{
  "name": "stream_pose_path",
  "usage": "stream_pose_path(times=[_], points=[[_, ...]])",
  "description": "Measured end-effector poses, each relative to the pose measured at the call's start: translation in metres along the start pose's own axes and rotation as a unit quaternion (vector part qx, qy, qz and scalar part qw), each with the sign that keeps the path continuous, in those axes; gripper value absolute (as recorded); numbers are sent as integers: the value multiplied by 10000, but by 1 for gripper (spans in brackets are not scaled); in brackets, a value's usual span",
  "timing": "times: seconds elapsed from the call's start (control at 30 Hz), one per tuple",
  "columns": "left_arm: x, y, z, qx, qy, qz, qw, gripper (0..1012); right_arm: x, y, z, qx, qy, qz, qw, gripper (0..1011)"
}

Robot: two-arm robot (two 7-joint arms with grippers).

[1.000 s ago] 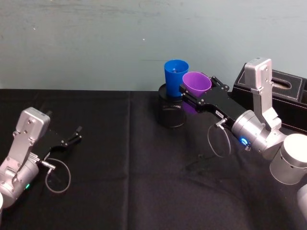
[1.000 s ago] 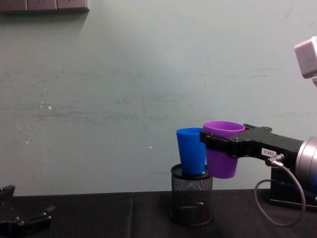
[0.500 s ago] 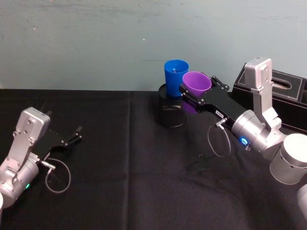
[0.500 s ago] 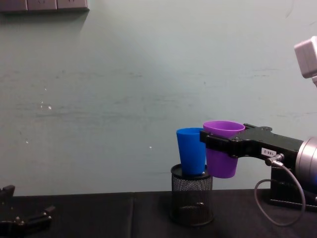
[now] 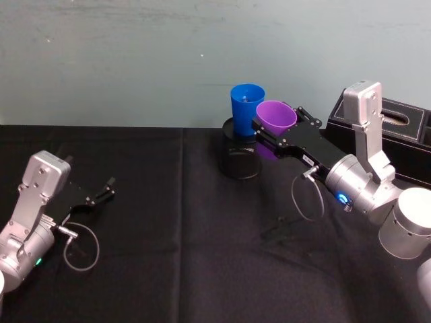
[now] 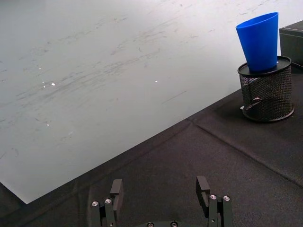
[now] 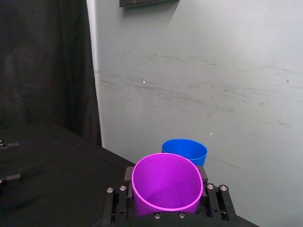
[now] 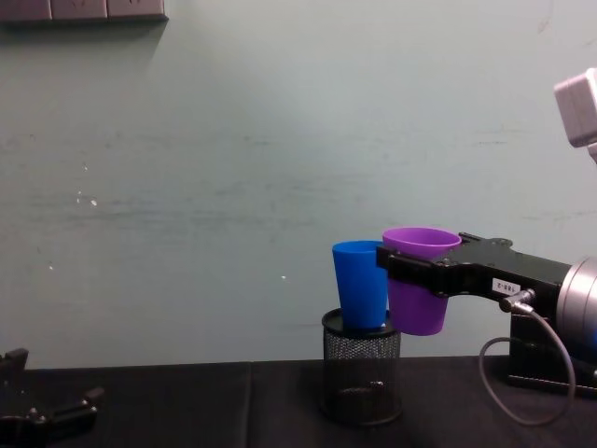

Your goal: Pick up one cup with a gripper and tap it against the other cup.

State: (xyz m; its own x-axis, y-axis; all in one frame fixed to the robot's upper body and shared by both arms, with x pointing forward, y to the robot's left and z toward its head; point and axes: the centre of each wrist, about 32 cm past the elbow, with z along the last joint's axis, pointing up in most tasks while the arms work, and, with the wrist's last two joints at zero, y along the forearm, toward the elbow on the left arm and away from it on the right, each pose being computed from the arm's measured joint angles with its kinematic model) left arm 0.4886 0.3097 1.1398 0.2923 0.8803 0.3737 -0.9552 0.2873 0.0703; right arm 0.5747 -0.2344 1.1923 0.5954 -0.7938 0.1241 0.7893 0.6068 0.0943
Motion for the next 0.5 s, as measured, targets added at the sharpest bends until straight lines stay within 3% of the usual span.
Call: stream_pose_path(times=[0.5], points=[[0, 0, 0, 0, 0, 0, 10000, 1011, 25, -47, 35, -57, 73, 29, 10000, 757]])
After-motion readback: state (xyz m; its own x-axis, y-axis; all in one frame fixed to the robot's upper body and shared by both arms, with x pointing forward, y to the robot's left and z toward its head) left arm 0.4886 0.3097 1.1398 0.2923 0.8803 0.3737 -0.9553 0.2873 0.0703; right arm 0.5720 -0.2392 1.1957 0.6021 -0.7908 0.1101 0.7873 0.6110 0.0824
